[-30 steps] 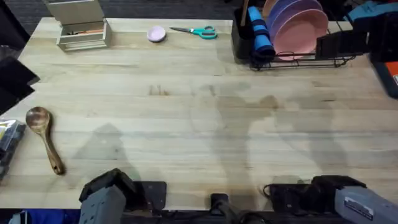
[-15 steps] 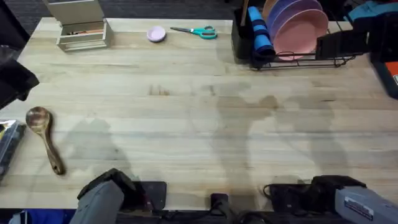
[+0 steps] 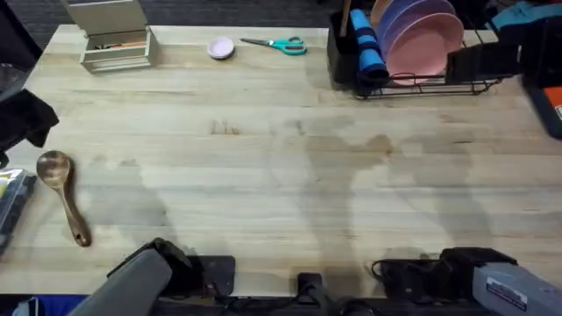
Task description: Pick up the spoon on the table one by one and put them onto the rack
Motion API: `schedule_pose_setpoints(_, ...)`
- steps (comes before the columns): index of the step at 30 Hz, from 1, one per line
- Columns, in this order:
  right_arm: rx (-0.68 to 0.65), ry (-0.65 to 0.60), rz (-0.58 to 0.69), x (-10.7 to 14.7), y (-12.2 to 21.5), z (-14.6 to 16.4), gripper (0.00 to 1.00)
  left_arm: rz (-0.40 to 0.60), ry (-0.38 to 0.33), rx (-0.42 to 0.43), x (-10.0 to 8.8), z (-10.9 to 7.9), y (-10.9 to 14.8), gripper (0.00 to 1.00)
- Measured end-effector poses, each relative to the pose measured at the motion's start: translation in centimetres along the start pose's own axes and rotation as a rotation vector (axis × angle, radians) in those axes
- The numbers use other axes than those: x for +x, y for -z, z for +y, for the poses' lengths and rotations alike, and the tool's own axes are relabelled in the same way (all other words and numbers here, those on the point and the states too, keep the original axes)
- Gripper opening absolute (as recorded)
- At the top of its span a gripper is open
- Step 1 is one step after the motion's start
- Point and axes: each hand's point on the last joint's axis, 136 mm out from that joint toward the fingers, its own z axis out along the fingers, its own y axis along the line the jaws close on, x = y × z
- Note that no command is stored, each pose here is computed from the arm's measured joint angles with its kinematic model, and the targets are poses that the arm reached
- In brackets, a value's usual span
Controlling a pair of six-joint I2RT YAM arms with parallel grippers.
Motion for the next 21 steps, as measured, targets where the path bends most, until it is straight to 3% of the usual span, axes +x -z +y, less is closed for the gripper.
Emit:
schedule_pose_setpoints(10, 0.000, 0.014, 0.000, 0.0, 0.0, 0.0, 0.996, 0.151, 0.090, -0.097, 0.0, 1.1, -5.7, 0.992)
schedule_pose_setpoints(11, 0.000, 0.074, 0.000, 0.0, 0.0, 0.0, 0.996, 0.166, 0.073, -0.098, -0.4, 0.4, -7.6, 0.991)
schedule_pose_setpoints(12, 0.000, 0.087, 0.000, 0.0, 0.0, 0.0, 0.996, 0.165, 0.060, -0.096, -0.6, 0.2, -7.9, 0.991)
schedule_pose_setpoints(21, 0.007, 0.158, 0.002, 0.0, 0.0, -0.1, 0.995, 0.126, -0.133, 0.024, -2.1, -1.8, -9.0, 0.993)
